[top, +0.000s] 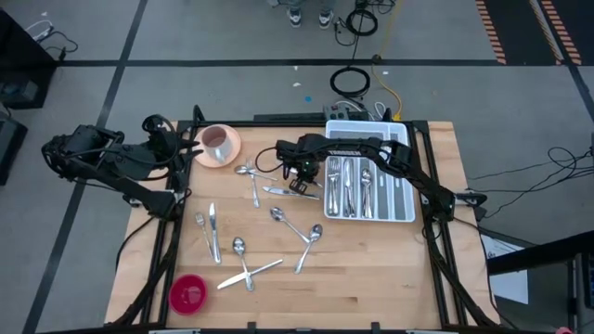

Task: Sort silverware
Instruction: Put the silver knife into the white silverware tray

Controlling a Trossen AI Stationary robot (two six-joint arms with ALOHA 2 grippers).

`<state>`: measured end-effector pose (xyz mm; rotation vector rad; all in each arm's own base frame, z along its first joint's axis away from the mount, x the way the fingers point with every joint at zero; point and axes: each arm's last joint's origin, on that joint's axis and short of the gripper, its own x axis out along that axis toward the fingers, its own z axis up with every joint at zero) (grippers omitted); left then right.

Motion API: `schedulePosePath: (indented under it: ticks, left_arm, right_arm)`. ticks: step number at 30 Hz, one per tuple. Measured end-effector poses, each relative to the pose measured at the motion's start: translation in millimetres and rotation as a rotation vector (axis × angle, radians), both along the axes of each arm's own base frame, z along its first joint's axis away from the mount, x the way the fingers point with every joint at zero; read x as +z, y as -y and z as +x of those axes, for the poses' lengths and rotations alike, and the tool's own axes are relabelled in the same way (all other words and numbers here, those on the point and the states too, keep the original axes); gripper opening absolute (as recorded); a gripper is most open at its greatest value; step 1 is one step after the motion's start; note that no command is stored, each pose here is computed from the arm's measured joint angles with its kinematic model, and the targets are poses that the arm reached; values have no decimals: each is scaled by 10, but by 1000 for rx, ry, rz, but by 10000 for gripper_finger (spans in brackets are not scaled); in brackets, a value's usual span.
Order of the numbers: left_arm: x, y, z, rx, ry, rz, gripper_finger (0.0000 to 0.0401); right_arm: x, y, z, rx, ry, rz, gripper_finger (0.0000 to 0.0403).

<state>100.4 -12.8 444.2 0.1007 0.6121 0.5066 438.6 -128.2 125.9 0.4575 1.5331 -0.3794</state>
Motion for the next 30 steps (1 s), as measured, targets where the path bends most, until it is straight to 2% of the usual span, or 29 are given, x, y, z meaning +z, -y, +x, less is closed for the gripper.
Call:
schedulePosePath:
  ticks: [10, 16, 24, 30]
  left_arm:
    - [0, 0, -1, 0, 0, 0, 96]
    - [-2, -1, -3, -1, -4, 3, 96]
    - [-33, -11, -34, 0, -51, 17, 96]
    - [-34, -12, -35, 0, -53, 18, 96]
  right_arm:
    - [465, 51, 196, -59, 115, 13, 0]
    - [600, 57, 240, -102, 149, -14, 0]
    - [882, 56, 186, -147, 111, -16, 0]
    - [1199, 78, 145, -185, 174, -22, 0]
